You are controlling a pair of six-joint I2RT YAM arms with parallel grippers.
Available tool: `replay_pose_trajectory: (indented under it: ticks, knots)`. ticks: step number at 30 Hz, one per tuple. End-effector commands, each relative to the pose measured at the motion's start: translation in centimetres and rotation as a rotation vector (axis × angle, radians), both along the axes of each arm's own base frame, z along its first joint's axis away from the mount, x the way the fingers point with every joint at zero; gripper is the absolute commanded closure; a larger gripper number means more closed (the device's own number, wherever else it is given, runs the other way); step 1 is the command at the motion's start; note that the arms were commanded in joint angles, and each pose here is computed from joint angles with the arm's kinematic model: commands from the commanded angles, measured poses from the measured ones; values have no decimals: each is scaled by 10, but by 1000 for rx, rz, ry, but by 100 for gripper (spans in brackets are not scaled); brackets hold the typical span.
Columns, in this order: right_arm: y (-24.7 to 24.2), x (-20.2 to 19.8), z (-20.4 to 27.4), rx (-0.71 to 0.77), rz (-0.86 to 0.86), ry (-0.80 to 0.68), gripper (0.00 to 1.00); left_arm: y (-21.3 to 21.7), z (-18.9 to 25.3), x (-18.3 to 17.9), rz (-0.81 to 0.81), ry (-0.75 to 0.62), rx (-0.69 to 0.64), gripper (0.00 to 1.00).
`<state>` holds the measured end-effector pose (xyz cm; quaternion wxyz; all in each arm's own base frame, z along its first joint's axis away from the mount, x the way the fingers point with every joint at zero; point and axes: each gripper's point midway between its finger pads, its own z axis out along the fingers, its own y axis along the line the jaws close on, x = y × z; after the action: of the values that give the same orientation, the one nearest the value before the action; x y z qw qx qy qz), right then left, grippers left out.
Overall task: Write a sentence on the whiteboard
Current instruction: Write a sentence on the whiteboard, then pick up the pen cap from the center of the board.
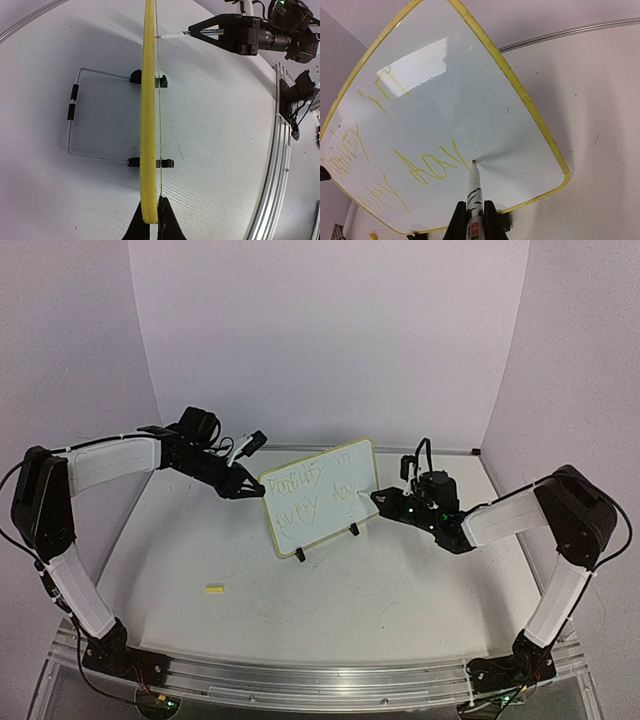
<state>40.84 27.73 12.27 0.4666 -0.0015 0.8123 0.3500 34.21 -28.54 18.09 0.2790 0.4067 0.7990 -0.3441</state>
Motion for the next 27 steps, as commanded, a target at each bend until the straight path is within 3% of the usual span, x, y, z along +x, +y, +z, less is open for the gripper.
replay_pose_trajectory:
  ticks: [1, 9, 19, 27]
  knots:
    - [1, 8, 15, 3, -16, -45, 100, 5, -23, -7, -5, 36, 93, 100]
    - [-23, -15, 61, 23, -55, -155, 100, 9, -12, -2, 38, -10, 92, 96]
    - [-43, -47, 122, -30, -26, -270, 100, 28, 14, 2, 145, -107, 99, 51]
    - [-54, -70, 148, -85, 11, -285, 100, 50, 57, 2, 295, -208, 67, 32]
